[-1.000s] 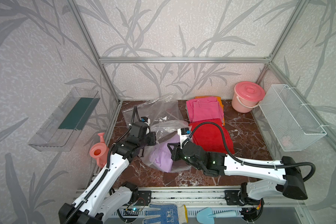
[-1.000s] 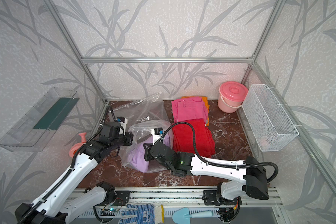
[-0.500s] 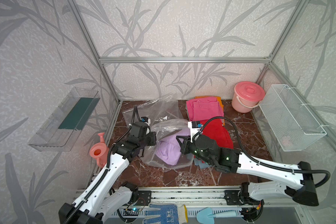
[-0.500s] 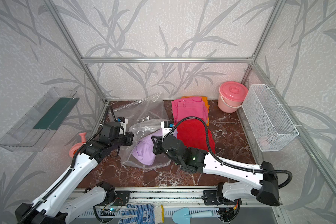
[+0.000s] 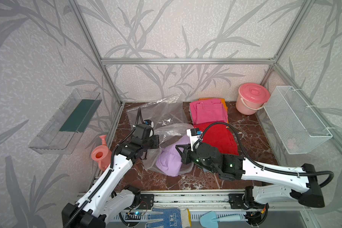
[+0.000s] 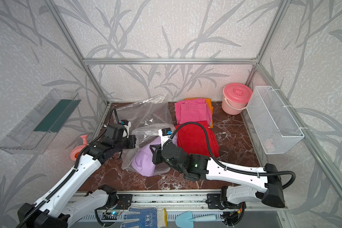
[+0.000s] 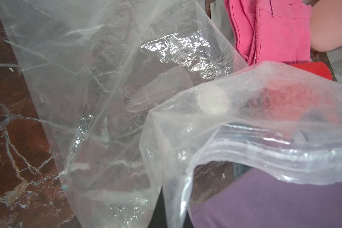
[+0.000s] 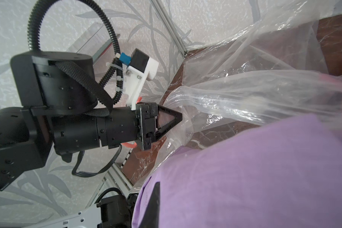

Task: Take the trousers out of the vacuum bag
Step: Take out the trousers from the vacuum bag, then place the trousers at the center of the board.

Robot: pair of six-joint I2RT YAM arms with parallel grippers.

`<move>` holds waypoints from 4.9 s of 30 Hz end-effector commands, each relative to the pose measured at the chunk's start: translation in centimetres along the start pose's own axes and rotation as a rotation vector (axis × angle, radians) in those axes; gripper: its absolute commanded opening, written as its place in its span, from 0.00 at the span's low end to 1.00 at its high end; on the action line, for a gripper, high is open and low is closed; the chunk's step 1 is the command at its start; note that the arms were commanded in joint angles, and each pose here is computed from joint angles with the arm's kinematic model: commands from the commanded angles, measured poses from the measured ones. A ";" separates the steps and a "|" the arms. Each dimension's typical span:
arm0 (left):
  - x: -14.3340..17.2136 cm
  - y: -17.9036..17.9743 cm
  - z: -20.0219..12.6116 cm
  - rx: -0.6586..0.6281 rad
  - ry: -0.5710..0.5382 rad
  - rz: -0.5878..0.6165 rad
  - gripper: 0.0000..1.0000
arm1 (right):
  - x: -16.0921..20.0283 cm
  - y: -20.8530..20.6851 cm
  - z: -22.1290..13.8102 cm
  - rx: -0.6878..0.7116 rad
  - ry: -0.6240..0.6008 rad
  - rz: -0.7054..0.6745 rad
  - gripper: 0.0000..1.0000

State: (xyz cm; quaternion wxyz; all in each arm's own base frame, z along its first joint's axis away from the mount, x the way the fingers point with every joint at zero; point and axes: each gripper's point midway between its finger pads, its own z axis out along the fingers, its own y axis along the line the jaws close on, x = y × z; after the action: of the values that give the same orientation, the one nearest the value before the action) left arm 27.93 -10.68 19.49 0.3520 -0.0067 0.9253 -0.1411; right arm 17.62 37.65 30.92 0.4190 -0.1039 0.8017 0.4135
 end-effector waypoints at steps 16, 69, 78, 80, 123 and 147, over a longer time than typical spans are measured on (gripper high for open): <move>-0.2 0.9 0.7 -0.060 0.020 0.006 0.00 | -17.9 7.5 -10.5 -0.293 -0.347 -0.045 0.01; -0.7 2.4 0.2 -0.145 -0.021 -0.016 0.00 | -13.3 -24.1 -5.3 0.276 -0.282 0.292 0.01; -0.7 2.4 0.1 -0.142 -0.022 -0.017 0.00 | -2.6 -28.4 -7.2 0.384 -0.234 0.476 0.01; -0.8 2.4 0.1 -0.142 -0.022 -0.015 0.00 | -0.5 -29.2 -7.3 0.410 -0.213 0.513 0.01; -1.0 2.8 -0.6 -0.162 -0.050 -0.021 0.00 | -1.8 -28.6 -4.7 0.462 -0.014 0.257 0.90; -1.0 2.9 -0.4 -0.165 -0.047 -0.024 0.00 | -3.5 -24.6 -0.8 0.288 -0.059 0.255 0.89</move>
State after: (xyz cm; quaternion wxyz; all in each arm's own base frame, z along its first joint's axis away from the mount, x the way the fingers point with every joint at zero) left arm 28.65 -8.20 18.85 0.3610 -0.0429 0.9285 -0.0755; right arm 32.64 18.21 21.74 0.4290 0.0943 0.8336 0.3349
